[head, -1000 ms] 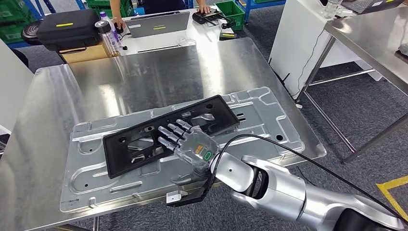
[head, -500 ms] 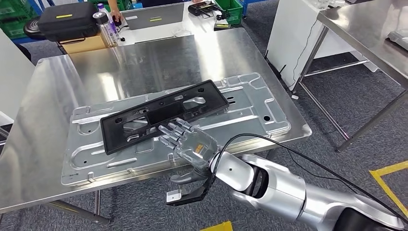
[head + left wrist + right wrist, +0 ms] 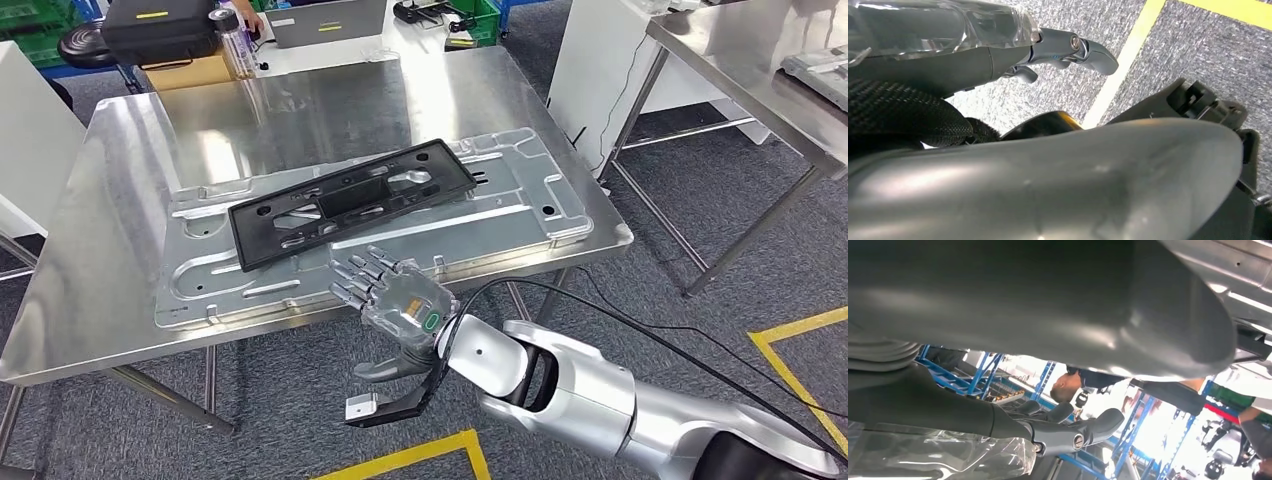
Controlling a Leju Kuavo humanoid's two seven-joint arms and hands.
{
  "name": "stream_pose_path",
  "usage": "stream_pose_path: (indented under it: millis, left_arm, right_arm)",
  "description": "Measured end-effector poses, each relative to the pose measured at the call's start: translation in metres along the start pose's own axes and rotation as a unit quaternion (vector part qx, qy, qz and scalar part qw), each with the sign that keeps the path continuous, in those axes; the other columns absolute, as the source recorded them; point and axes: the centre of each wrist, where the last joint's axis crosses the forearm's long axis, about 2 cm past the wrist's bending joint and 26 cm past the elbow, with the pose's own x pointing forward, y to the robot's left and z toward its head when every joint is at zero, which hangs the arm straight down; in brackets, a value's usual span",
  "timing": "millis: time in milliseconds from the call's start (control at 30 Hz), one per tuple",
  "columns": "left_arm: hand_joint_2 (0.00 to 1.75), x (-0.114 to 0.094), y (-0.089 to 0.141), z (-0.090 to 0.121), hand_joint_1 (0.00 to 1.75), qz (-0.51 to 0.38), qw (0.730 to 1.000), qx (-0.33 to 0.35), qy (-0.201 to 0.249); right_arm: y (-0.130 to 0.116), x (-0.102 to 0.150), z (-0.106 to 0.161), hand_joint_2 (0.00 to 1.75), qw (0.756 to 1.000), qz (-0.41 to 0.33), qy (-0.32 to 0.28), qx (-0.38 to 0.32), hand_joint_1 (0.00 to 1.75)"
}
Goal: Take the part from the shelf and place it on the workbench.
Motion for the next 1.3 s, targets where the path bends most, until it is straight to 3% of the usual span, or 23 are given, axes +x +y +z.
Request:
stream_pose_path:
  millis: [500, 1300]
  left_arm:
    - [0.00, -0.003, 0.003, 0.000, 0.00, 0.004, 1.000, 0.011, 0.005]
    - [0.00, -0.004, 0.001, 0.000, 0.00, 0.040, 0.999, 0.032, 0.001]
  right_arm:
    - [-0.002, -0.003, -0.001, 0.00, 1.000, 0.002, 0.008, -0.003, 0.00]
    - [-0.028, -0.022, -0.017, 0.00, 0.999, 0.015, 0.003, -0.042, 0.00]
